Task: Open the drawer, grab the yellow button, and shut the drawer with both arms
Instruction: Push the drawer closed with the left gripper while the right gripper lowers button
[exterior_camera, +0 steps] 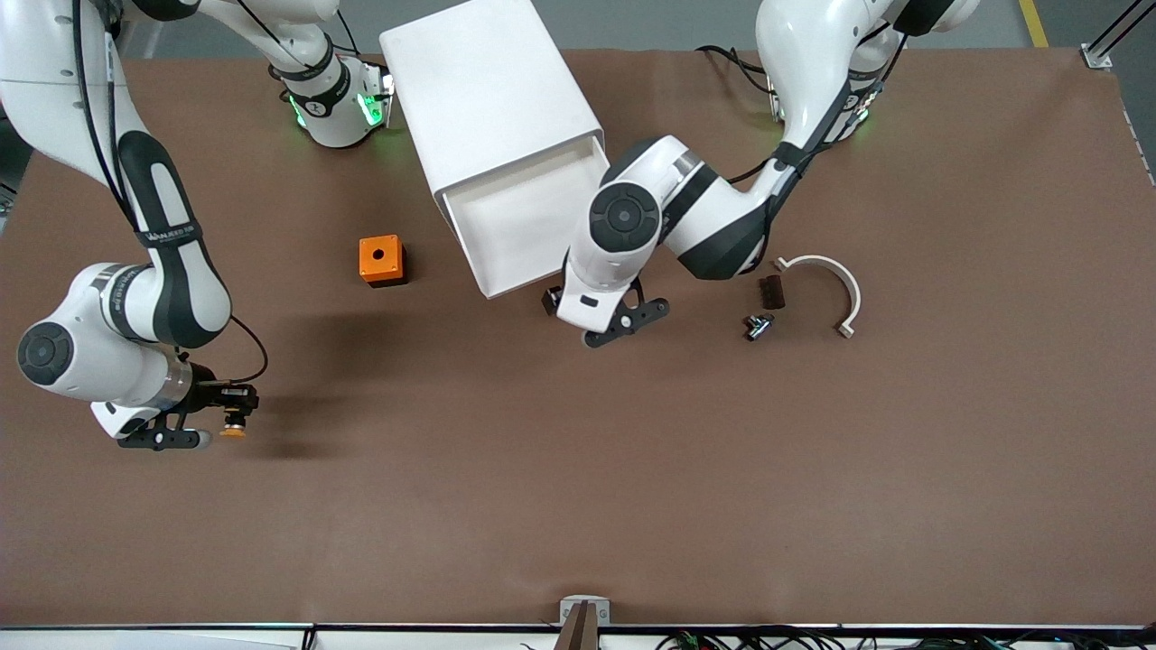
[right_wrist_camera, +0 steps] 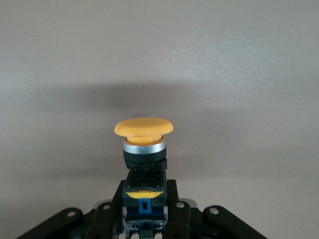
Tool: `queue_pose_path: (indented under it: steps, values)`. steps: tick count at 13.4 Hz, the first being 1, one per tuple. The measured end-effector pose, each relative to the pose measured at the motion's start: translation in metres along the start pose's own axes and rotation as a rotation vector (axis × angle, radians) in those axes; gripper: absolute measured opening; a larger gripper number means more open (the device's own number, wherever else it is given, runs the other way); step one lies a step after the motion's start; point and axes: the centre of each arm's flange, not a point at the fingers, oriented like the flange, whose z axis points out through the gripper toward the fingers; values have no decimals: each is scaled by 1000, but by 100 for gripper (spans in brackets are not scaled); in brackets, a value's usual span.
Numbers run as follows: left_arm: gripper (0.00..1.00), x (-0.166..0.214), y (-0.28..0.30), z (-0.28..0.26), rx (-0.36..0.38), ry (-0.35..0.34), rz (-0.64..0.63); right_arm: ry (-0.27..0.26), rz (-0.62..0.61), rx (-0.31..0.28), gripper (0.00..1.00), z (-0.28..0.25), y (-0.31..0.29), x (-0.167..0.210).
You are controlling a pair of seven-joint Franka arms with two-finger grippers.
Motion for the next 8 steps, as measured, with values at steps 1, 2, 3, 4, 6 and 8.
queue_pose_path:
  steps: [1, 2, 3, 4, 6, 8]
  values:
    - [99, -15, 3, 8, 14, -8, 15, -1, 1, -1, 34, 12, 3, 0]
    - [99, -29, 7, 13, 24, -9, 27, -3, 2, -1, 34, 24, 5, 0]
    - [99, -40, 10, 15, 28, -14, 40, -8, 3, -1, 34, 34, 5, 0]
    - [99, -52, 12, 16, 30, -25, 52, -13, 4, -1, 34, 42, 5, 0]
    - [100, -78, 17, 19, 36, -52, 83, -23, 6, 0, 34, 53, 6, -1]
    - [100, -100, 20, 24, 45, -76, 109, -28, 13, 1, 34, 57, 10, -3]
